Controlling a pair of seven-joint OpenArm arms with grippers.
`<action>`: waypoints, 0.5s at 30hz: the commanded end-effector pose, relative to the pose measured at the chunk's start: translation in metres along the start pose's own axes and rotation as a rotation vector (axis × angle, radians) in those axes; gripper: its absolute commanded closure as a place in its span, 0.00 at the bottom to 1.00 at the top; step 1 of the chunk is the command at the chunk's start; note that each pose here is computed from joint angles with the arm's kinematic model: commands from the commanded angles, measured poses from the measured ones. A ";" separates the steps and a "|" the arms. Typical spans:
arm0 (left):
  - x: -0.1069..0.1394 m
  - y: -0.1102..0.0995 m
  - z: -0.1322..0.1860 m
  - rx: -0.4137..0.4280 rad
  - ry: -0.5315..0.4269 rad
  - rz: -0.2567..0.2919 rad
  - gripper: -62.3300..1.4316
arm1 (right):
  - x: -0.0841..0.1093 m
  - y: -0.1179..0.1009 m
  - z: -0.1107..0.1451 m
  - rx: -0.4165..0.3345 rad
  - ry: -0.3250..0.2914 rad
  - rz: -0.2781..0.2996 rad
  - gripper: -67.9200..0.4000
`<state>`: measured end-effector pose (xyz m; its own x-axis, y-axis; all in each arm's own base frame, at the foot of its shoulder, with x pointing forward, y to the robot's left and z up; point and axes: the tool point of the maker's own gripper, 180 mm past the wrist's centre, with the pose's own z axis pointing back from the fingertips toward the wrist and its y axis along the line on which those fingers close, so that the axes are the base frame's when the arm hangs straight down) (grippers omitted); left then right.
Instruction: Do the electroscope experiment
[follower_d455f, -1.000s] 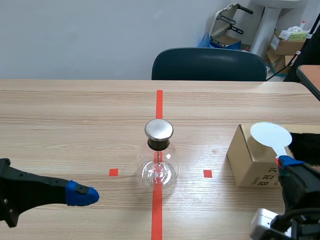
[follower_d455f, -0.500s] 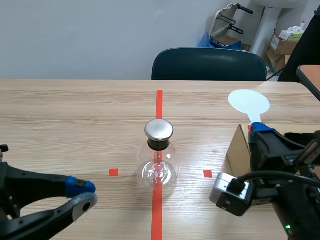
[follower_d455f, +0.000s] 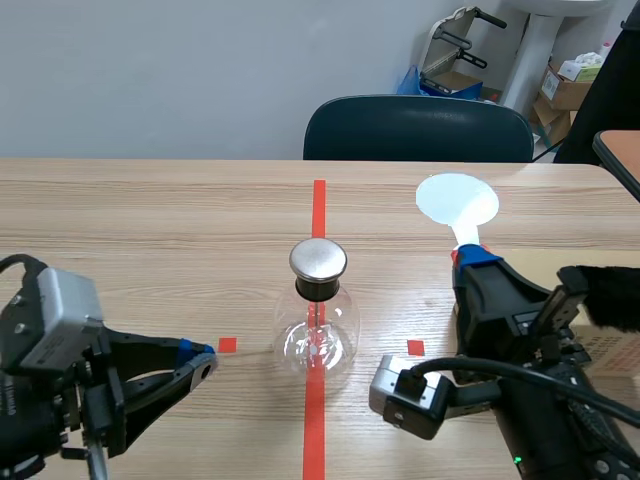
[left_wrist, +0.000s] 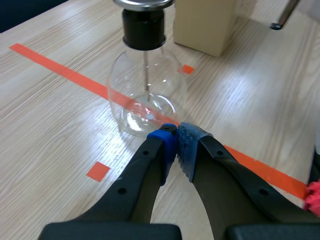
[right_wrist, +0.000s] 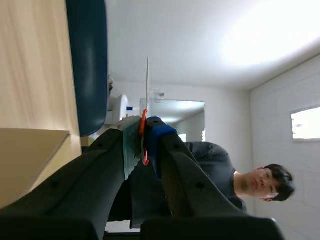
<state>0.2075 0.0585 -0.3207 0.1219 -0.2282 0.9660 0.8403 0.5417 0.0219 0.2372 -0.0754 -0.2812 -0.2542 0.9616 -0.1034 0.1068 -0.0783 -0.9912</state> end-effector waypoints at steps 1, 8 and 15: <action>0.008 -0.001 -0.007 -0.003 -0.029 0.008 0.92 | -0.002 -0.003 -0.003 -0.013 0.003 0.007 0.98; -0.006 0.014 -0.023 0.023 -0.008 0.009 0.92 | 0.011 -0.003 -0.004 -0.015 -0.016 -0.019 0.98; -0.021 0.029 -0.034 0.061 0.017 0.011 0.92 | 0.014 0.003 -0.004 0.017 -0.024 -0.015 0.98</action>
<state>0.2450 0.0563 -0.3565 0.1553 -0.2640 0.9519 0.8039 0.5938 0.0335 0.2331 -0.0572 -0.2921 -0.2859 0.9548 -0.0814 0.0561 -0.0682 -0.9961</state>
